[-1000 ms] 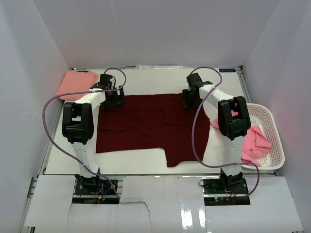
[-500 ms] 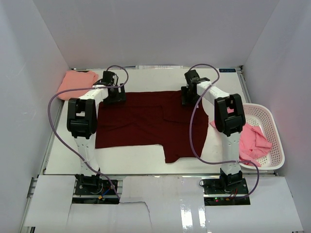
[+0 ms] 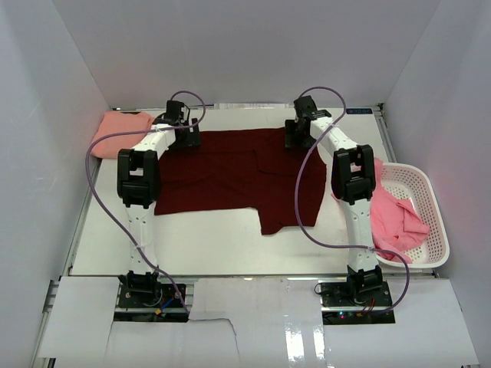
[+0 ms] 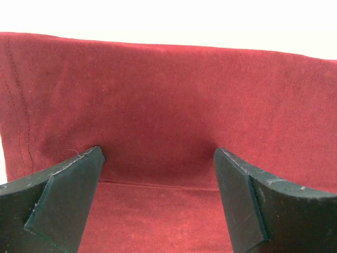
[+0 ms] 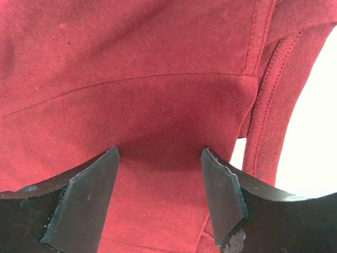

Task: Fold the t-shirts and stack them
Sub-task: Fold the flattened tshirt in 1/3 of the way

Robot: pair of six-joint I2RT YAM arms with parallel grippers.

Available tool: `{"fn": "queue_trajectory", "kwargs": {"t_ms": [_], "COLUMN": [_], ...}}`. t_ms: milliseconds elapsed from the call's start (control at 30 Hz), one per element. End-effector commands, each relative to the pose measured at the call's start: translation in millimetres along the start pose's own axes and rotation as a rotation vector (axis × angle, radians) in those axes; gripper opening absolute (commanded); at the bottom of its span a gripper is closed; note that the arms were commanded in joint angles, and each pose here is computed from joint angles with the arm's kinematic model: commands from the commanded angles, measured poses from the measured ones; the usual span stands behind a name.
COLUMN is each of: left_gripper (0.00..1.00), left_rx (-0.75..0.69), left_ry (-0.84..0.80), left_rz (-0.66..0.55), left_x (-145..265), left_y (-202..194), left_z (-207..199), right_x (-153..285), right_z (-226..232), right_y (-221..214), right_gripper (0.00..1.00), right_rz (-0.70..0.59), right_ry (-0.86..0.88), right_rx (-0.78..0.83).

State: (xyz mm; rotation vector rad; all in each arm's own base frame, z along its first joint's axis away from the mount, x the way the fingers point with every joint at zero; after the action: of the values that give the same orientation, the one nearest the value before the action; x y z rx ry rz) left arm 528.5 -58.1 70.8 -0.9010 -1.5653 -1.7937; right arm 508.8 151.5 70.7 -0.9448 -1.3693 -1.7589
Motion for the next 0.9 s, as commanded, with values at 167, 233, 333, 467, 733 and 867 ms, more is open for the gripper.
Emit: {"fn": "queue_trajectory", "kwargs": {"t_ms": [167, 233, 333, 467, 733, 867], "left_gripper": [0.98, 0.98, 0.98, 0.98, 0.98, 0.98], "left_rx": [0.019, 0.033, 0.042, 0.031, 0.023, 0.047], "left_ry": [-0.061, -0.098, -0.117, -0.117, -0.076, -0.119], "left_rz": [0.047, 0.01, -0.069, -0.198, -0.353, -0.377], "left_x": [-34, -29, -4, 53, 190, 234], "left_y": [2, 18, 55, 99, 78, 19], "left_z": [-9, -13, -12, -7, 2, -3], "right_x": [-22, -10, 27, 82, 192, 210], "right_z": [-22, -18, -6, 2, 15, 11], "right_y": [27, 42, 75, 102, 41, -22], "right_gripper": [0.71, 0.71, 0.71, 0.71, 0.97, 0.9], "right_rz": [-0.056, -0.103, -0.224, -0.358, -0.475, -0.399], "right_ry": [0.032, 0.049, 0.092, 0.133, 0.027, 0.099], "right_rx": [-0.035, -0.021, -0.012, 0.018, 0.119, 0.089]}}
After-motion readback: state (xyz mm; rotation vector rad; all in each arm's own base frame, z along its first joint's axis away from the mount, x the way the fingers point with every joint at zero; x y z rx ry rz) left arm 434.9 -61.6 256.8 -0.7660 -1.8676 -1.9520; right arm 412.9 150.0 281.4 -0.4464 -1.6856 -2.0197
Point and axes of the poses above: each gripper's point midway between its finger pads, its own x axis back along the fingers, its own z axis along the line the jaws close on, y = z × x, the point moved 5 cm from there along x, back along the fingers, and after that the axes turned 14 degrees about -x, right-handed, at the moved point
